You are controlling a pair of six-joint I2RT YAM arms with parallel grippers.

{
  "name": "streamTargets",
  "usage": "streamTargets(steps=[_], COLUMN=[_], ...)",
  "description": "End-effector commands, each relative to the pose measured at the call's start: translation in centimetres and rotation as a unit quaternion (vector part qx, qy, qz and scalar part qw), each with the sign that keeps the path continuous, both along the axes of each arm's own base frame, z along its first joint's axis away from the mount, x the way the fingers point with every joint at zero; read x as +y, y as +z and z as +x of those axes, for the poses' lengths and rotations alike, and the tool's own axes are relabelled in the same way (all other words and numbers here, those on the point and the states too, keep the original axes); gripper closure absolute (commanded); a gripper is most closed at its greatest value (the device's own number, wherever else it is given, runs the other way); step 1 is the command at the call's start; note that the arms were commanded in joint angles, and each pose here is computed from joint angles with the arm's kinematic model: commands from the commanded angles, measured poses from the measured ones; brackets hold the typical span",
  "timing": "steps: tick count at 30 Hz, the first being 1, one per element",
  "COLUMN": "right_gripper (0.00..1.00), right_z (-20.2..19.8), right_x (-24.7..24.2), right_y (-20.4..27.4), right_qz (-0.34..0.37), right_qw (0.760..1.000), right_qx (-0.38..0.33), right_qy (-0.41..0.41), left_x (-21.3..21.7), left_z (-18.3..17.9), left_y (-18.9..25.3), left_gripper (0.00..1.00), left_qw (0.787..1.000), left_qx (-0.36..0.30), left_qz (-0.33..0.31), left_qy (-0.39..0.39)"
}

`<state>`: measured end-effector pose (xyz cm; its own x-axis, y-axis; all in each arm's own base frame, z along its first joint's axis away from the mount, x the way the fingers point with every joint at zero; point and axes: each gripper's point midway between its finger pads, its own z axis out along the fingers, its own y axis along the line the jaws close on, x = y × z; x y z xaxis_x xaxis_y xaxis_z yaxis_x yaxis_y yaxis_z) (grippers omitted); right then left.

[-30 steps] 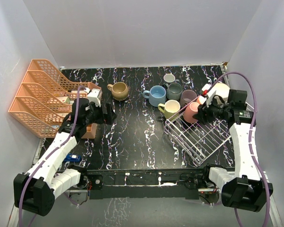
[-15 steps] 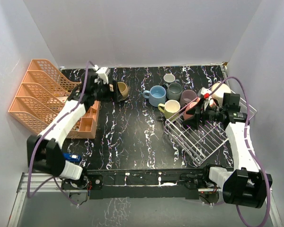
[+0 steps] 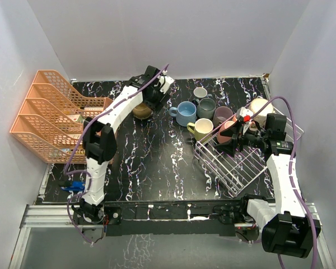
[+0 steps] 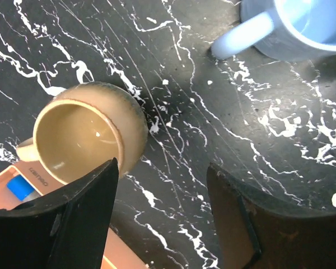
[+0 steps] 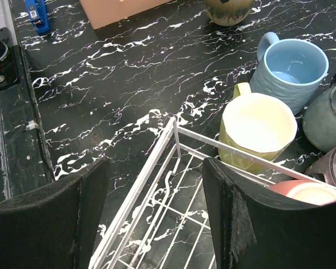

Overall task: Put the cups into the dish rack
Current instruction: Pick up the cup at the center of the board.

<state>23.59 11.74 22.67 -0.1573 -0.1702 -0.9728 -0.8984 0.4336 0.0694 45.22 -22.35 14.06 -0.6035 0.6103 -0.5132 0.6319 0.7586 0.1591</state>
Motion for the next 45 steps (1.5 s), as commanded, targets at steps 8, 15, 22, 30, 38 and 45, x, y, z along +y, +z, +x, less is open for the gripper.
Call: streamTargets(steps=[8,15,22,30,38,45], right_gripper=[0.31,0.31,0.31,0.31,0.31,0.31], right_z=[0.5,0.6,0.6,0.6,0.7,0.6], right_x=[-0.1,-0.1,-0.1,-0.2,-0.2,-0.1], right_y=[0.8,0.6,0.5,0.3,0.2,0.3], right_qz=[0.001,-0.001,-0.001,-0.001,-0.001,0.000], right_qw=[1.000,1.000,1.000,1.000,1.000,1.000], right_qx=[-0.031,-0.028,-0.027,-0.025,-0.025,-0.024], right_qy=[-0.003,-0.006,-0.007,-0.007,-0.008,-0.007], left_x=[2.3,2.4,3.5,3.7,2.7,1.2], left_z=[1.8,1.7,1.7,1.3,1.0,1.1], left_y=[-0.4,-3.0,-4.8,-6.3,-6.0,-1.2], left_gripper=[0.38,0.45,0.56,0.71,1.00,1.00], left_qw=[0.996,0.996,0.995,0.993,0.993,0.995], left_qx=[0.016,0.048,0.085,0.110,0.119,0.078], left_qz=[0.083,0.069,0.056,0.041,0.009,-0.055], left_qy=[-0.014,-0.015,0.012,0.019,0.018,0.028])
